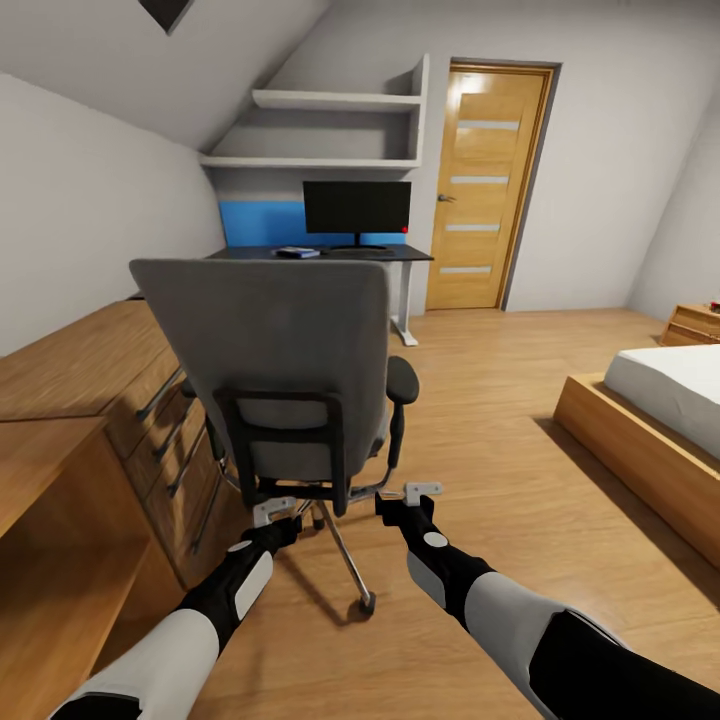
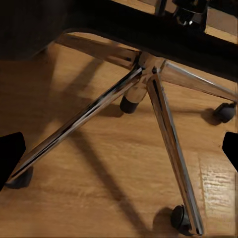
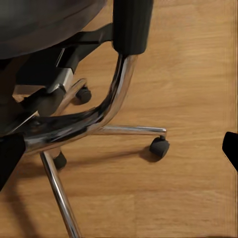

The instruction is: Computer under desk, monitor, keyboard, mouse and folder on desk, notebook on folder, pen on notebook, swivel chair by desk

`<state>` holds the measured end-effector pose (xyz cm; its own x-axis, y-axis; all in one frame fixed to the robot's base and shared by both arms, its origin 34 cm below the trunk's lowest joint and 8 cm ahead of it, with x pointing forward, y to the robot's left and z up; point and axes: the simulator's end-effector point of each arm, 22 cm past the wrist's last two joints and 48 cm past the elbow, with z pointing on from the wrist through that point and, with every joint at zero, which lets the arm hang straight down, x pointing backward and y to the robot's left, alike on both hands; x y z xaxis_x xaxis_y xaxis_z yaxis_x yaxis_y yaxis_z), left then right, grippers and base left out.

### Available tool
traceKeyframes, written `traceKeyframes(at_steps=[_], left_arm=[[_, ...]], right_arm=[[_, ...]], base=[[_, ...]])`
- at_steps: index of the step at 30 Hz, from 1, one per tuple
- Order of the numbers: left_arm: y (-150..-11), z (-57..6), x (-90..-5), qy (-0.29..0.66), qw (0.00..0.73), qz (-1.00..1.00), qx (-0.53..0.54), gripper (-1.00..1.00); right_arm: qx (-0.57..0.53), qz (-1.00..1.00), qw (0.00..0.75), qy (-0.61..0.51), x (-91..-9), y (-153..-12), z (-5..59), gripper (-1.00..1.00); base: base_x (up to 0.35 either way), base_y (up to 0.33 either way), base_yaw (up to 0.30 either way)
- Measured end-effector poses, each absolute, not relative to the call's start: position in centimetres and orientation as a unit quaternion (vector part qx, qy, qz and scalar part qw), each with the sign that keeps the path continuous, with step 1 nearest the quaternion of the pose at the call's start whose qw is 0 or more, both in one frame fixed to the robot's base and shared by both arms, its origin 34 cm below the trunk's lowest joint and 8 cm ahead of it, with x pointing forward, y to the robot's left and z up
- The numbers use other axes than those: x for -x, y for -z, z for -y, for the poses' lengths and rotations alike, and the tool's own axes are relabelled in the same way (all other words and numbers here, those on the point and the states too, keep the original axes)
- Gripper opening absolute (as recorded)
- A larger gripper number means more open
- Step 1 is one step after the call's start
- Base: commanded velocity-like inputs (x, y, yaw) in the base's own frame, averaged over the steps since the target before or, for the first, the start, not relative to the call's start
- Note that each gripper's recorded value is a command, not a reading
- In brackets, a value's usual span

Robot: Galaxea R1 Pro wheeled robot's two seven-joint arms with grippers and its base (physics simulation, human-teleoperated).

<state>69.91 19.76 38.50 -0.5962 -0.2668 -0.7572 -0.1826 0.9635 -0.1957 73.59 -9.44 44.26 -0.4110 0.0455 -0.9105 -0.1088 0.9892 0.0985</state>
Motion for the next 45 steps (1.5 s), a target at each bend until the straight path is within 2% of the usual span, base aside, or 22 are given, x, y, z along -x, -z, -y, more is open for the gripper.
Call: traceKeyframes(at_steps=[11,23,45], left_arm=[[-38.8,-19.88,-69.92,0.048,0.433,-0.891,0.125,1.0],[-38.88,-19.88,-69.93,0.048,0.434,-0.891,0.125,1.0],[-38.85,-19.95,-69.92,0.046,0.434,-0.891,0.124,1.0]], right_arm=[[0.019,-0.835,0.545,-0.071,-73.63,-44.7,9.44,1.0],[0.019,-0.835,0.546,-0.071,-73.63,-44.8,9.44,1.0],[0.02,-0.835,0.546,-0.07,-73.64,-44.78,9.44,1.0]], base=[[0.02,-0.001,-0.17],[0.261,-0.076,-0.054],[0.233,-0.232,0.0]])
